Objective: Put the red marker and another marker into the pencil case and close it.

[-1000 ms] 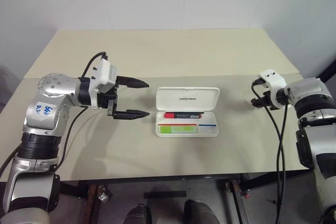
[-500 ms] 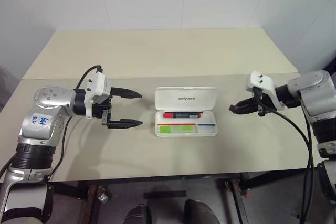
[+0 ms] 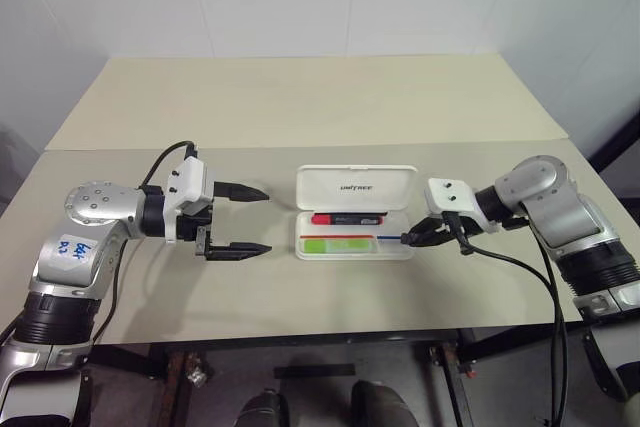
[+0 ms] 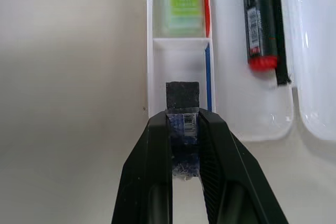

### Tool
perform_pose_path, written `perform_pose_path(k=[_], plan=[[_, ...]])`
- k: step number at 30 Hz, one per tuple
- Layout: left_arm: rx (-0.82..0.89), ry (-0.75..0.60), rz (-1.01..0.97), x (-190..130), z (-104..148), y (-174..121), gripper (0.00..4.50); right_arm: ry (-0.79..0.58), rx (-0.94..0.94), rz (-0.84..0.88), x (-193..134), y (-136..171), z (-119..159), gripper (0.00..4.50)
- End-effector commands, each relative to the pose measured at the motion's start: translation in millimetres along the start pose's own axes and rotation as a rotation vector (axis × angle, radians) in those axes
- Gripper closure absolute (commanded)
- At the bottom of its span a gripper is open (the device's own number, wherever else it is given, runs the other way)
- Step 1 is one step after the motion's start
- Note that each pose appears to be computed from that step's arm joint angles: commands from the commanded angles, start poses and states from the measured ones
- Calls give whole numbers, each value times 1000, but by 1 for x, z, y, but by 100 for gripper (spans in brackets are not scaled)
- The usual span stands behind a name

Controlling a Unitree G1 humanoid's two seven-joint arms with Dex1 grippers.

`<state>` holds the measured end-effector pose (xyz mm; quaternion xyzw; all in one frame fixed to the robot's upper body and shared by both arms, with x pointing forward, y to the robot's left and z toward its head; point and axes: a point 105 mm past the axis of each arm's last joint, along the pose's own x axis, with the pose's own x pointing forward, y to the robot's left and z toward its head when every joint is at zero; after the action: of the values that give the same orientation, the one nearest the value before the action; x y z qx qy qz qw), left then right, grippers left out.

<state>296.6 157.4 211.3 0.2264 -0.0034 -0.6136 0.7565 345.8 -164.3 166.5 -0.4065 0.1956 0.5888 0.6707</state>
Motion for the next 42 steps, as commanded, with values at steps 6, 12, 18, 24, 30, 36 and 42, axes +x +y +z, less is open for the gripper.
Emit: perform_pose_path(k=[6, 12, 18, 24, 30, 36, 42], plan=[[49, -15, 21, -4, 15, 2, 0, 7, -28, -7, 19, -9, 10, 415], [50, -15, 26, -5, 15, 3, 0, 14, -18, 12, 23, -5, 7, 415], [54, -12, 29, -6, 16, 5, 0, -17, 31, 24, 17, -7, 12, 259], [59, -14, 27, -5, 17, 6, 0, -65, 38, 20, 15, -8, 22, 58], [62, -15, 28, -5, 17, 6, 0, -206, -8, -6, 1, -8, 39, 2], [41, -49, 61, -13, 15, 9, 0, -446, 86, -43, -35, -7, 57, 2], [17, -60, 110, -25, 7, 14, 0, -598, 82, -157, -59, -4, 57, 2]])
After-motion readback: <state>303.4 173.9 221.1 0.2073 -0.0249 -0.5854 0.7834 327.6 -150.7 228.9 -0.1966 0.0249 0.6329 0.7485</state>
